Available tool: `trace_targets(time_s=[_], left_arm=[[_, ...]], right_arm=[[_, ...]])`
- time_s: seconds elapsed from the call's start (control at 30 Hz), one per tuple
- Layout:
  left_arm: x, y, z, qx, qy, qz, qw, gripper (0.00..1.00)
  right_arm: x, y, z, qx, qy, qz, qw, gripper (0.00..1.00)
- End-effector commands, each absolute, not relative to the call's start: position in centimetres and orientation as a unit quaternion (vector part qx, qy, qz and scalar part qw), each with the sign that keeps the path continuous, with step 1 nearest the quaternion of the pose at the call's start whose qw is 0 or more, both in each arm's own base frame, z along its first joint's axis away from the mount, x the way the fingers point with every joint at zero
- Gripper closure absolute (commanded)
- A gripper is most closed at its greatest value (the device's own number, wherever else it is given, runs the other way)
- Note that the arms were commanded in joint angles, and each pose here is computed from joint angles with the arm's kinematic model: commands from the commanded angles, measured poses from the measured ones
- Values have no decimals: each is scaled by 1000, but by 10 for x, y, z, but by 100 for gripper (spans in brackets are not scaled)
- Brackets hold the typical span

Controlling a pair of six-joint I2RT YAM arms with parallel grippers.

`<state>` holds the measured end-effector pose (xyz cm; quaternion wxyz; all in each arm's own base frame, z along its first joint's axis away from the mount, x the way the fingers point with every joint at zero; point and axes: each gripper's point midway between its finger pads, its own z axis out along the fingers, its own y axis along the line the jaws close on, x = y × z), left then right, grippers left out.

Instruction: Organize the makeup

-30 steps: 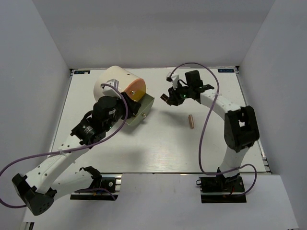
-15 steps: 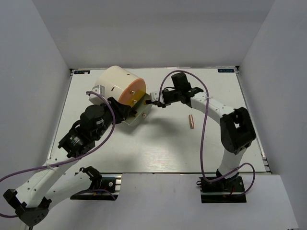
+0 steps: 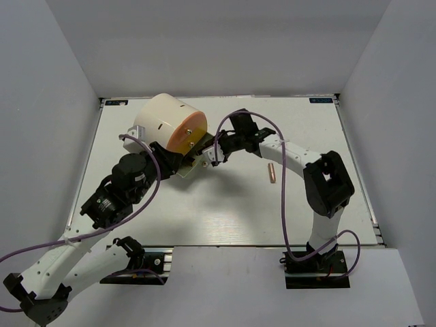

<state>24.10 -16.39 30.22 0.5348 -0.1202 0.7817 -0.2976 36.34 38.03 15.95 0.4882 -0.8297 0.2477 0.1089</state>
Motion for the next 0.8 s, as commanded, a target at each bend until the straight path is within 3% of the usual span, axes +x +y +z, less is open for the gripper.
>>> trace_targets(time_s=[0.0,0.1,0.3,0.33,0.43,0.53,0.6,0.77], left_arm=[[239,-158,302,-127,779,-294,540,53],[239,-158,301,-129,778,-295,540,53],[239,-158,302,-133,773,-299,543,52],[238,-158,302,-132,774,-299,543,52],[239,-158,303,-131,773,-301,543,52],[239,-160,302,-129,772,-303,543,52],[240,-162,300,-128,773,-304,542,52],[241,-165,298,-124,773,-309,540,52]], right_arm=[[371,396,173,-833,214,77,504,64],[371,398,174,-828,223,78,508,46],[372,392,199,-795,262,81,541,50],[373,388,203,-785,273,82,550,53],[375,374,234,-712,335,93,610,100],[405,334,269,-507,512,114,684,100],[430,298,252,-418,624,80,655,100],[413,230,157,-254,865,163,402,100]])
